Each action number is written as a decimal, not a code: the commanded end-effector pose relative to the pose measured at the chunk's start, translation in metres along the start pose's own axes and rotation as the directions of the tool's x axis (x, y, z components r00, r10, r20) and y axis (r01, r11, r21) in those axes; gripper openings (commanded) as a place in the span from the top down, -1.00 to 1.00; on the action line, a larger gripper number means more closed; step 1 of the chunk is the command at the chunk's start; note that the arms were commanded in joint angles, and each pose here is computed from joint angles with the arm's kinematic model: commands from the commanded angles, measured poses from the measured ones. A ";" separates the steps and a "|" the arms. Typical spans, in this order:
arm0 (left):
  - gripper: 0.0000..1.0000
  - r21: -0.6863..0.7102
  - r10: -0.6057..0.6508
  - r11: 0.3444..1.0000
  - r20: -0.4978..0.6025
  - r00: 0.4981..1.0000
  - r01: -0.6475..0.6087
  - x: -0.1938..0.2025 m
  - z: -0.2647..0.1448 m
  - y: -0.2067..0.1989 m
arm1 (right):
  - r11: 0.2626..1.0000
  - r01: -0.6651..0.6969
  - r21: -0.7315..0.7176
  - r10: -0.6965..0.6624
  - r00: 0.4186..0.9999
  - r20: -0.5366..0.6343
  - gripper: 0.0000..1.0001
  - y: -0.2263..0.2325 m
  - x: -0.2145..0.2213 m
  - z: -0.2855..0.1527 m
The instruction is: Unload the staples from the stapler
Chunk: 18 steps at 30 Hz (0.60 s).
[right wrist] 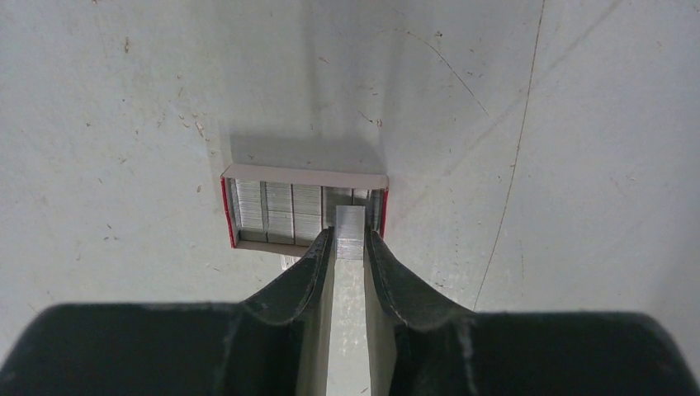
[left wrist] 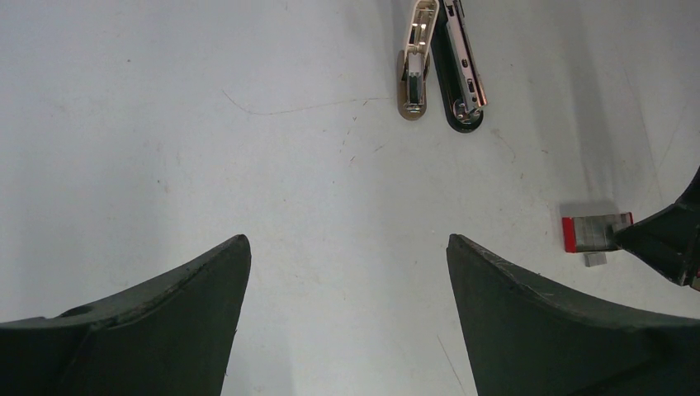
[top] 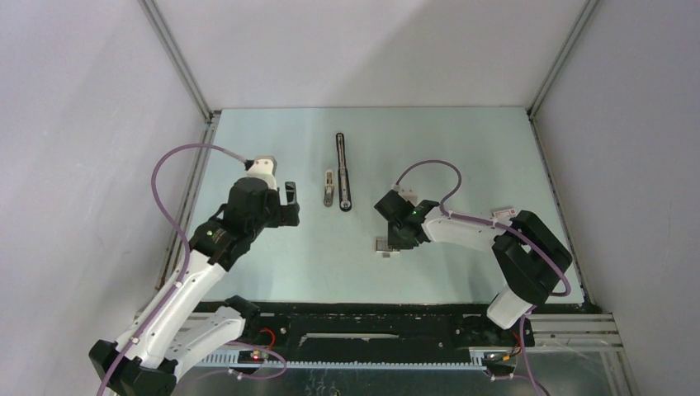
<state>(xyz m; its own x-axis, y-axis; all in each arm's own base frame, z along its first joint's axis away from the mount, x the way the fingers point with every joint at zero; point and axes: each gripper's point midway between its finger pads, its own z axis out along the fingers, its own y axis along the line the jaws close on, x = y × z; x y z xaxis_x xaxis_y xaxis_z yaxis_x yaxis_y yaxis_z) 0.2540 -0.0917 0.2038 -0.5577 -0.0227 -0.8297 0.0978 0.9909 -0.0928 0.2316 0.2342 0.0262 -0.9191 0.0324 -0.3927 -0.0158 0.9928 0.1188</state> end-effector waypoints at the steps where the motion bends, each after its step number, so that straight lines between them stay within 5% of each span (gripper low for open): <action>1: -0.88 -0.004 0.016 1.000 0.015 1.000 -0.016 -0.004 0.000 0.002 | 1.000 -0.008 0.018 0.008 1.000 0.021 0.48 0.003 -0.006 0.001; 8: -0.88 -0.002 0.016 1.000 0.015 1.000 -0.016 -0.004 0.000 0.002 | 1.000 -0.004 0.025 0.003 1.000 0.024 0.45 0.003 -0.008 0.001; 18: -0.88 0.000 0.016 1.000 0.016 1.000 -0.016 -0.003 0.000 0.002 | 1.000 -0.009 -0.007 0.009 0.999 0.045 0.13 0.009 -0.013 -0.009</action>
<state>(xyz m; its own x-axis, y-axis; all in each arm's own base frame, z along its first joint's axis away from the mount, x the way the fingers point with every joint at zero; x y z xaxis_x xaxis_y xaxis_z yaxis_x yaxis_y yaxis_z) 0.2540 -0.0917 0.2038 -0.5577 -0.0227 -0.8297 0.0978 0.9909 -0.0928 0.2328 0.2329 0.0239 -0.9195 0.0285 -0.3920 -0.0129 0.9946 0.1026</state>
